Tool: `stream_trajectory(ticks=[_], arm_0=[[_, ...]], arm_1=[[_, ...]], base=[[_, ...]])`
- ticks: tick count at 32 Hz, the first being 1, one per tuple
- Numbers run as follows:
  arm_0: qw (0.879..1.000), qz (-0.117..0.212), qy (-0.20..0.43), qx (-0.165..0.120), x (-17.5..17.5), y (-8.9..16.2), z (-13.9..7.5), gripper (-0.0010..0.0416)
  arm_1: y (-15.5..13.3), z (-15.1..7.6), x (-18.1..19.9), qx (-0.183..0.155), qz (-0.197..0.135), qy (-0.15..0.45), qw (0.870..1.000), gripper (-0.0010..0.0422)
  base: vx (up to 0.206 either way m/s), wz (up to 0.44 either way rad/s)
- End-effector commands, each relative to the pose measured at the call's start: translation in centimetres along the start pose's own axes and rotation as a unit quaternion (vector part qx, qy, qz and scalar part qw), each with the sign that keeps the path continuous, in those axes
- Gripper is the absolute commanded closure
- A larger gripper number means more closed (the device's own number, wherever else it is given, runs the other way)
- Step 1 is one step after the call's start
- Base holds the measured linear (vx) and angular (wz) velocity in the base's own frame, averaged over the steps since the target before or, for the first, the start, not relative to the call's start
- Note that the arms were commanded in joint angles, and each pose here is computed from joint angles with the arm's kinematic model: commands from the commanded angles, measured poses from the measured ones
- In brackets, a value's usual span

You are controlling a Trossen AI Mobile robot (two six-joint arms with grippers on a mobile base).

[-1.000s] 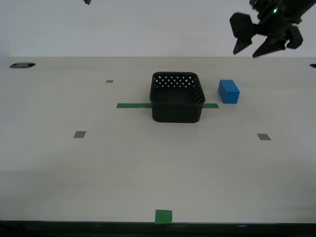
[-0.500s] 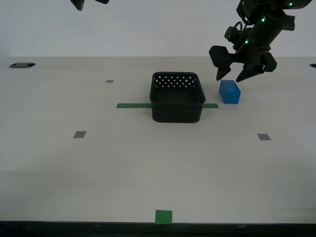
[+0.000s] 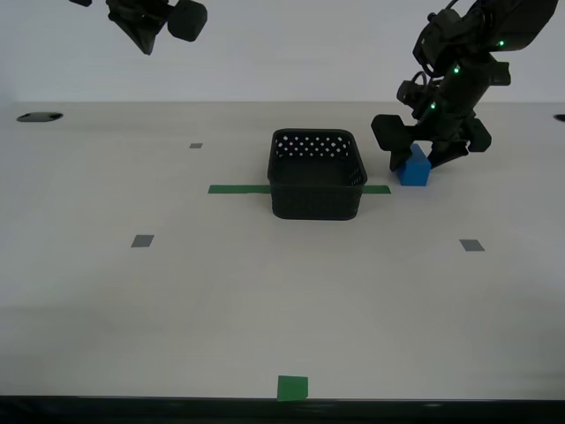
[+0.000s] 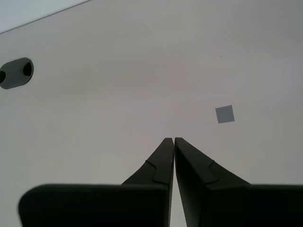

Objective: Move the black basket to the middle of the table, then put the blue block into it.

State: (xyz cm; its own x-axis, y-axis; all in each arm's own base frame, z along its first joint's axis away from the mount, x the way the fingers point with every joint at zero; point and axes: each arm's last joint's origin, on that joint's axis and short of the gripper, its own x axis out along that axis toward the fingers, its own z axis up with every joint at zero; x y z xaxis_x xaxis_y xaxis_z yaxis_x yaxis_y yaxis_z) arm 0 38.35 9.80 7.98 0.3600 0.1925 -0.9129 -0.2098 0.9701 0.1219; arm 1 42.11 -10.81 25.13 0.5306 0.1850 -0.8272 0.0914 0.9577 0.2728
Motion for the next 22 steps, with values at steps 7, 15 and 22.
stream_trajectory(ticks=[7,15,22], arm_0=[[1.0,0.0,0.018,0.016,-0.2,0.1,-0.1,0.041],[0.999,0.04,-0.037,0.006,-5.5,1.0,1.7,0.0407],[0.979,0.19,-0.068,-0.021,-9.5,3.4,2.4,0.0406]], arm_1=[[0.2,0.1,-0.1,-0.002,-0.001,-0.002,1.0,0.0412],[0.3,0.0,-0.1,-0.001,0.0,0.0,1.0,0.0412],[0.3,0.0,0.0,-0.002,-0.001,0.001,1.0,0.0412]], base=[[0.0,0.0],[0.0,0.0],[0.0,0.0]])
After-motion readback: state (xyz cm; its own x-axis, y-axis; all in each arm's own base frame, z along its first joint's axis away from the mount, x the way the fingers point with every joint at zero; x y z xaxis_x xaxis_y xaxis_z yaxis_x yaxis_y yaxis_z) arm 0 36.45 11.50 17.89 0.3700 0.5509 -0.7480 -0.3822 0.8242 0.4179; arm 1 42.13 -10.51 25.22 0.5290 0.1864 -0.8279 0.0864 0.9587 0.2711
